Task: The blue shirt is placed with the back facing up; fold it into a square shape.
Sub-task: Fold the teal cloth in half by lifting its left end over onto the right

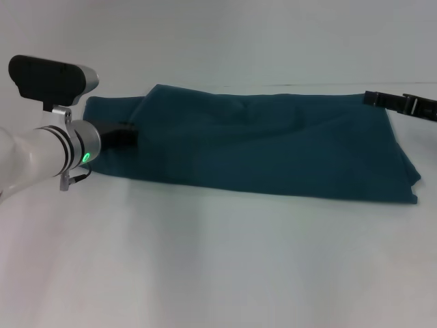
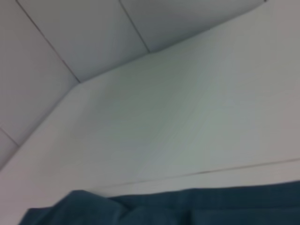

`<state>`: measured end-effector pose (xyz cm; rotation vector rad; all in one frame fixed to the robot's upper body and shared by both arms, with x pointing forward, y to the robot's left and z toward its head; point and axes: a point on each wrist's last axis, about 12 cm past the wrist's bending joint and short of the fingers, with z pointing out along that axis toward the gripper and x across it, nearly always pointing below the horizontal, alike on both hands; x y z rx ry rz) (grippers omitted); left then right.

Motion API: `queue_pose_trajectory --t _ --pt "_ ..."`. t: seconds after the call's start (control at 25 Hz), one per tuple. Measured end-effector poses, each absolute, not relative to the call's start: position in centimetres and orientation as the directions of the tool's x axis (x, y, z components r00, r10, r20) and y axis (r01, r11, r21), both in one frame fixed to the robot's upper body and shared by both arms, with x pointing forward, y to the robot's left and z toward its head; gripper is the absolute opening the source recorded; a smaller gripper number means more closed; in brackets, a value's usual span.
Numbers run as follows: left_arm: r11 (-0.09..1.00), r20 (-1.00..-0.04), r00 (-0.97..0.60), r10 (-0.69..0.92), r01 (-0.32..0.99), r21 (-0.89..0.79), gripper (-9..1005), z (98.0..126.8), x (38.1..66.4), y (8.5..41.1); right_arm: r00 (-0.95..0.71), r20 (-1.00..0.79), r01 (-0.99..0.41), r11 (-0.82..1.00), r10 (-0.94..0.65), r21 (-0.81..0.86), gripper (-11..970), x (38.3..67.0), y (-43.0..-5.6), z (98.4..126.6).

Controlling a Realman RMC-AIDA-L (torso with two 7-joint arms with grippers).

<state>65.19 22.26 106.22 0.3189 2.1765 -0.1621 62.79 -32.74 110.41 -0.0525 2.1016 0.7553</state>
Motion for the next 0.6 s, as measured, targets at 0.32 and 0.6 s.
queue_pose_trajectory --t 0.32,0.6 --pt "0.959 -0.814 -0.556 0.167 0.283 0.003 44 106.3 65.2 22.4 -0.668 -0.706 -0.221 0.844 0.234 0.489 787 62.7 -33.3 109.6" --pt "0.960 -0.818 -0.552 0.165 0.280 0.005 43 106.4 65.2 22.5 -0.679 -0.683 -0.174 0.846 0.268 0.505 787 62.5 -33.7 109.1"
